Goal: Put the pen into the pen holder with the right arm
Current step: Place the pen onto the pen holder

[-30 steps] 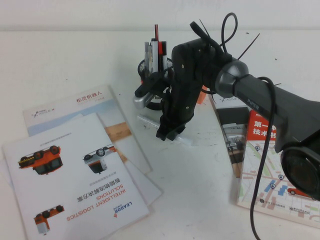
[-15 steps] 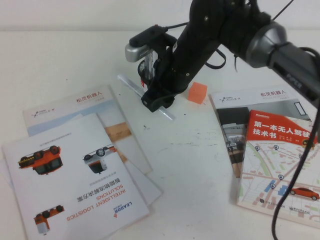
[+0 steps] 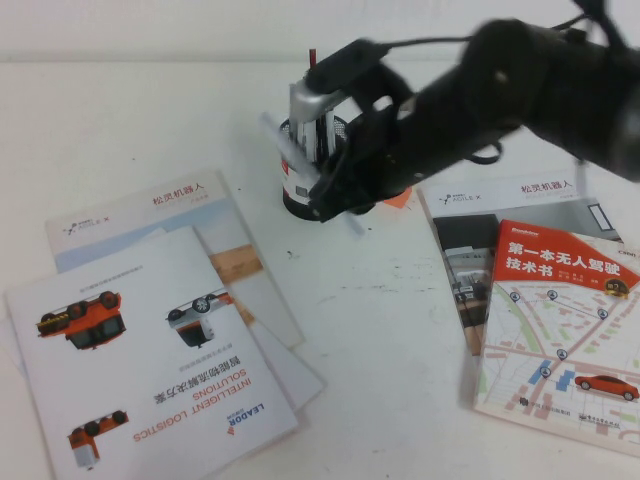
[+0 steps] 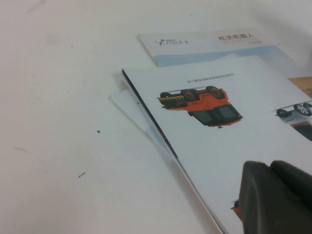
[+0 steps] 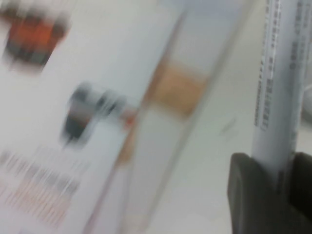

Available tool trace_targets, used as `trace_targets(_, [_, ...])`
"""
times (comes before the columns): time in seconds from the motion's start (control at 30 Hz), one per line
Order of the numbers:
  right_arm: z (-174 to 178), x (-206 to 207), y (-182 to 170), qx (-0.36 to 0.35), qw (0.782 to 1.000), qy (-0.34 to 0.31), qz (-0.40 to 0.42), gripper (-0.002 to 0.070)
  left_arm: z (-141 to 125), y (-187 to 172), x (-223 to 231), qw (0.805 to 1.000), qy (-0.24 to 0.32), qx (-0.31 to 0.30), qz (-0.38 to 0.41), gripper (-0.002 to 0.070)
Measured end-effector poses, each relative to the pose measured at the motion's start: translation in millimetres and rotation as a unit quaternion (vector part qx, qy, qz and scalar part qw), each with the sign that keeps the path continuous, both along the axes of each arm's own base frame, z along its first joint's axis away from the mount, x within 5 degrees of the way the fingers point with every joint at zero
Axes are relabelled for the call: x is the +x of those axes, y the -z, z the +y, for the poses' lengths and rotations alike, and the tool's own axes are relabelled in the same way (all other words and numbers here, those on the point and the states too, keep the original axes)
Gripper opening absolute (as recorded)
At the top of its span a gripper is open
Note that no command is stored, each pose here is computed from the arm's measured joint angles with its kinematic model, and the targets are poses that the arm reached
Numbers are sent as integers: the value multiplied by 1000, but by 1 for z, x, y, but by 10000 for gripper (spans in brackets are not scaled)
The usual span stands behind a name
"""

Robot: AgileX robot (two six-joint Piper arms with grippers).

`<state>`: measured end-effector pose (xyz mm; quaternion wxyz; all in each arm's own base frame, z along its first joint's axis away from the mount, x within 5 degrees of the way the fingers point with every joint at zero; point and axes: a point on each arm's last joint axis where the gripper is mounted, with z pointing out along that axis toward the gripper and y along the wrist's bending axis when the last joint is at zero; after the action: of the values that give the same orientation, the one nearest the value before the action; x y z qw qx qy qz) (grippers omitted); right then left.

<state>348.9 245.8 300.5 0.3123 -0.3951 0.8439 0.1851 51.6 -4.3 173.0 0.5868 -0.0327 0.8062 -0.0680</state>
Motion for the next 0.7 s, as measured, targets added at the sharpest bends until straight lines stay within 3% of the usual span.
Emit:
trace_targets(0.17, [-33,-25,-7,96,979,110,-145,116,0,0,0,1000,0,0,0,-3])
trace_targets(0.33, [-62,-20,8,172,914,274,-243,116,0,0,0,1000,0,0,0,-3])
trace_targets(0.47, [-55,-4,22,199,899,280,-271,116,0,0,0,1000,0,0,0,-3])
trace_targets(0.7, [-21,35,33,300,882,224,-285,116,0,0,0,1000,0,0,0,-3])
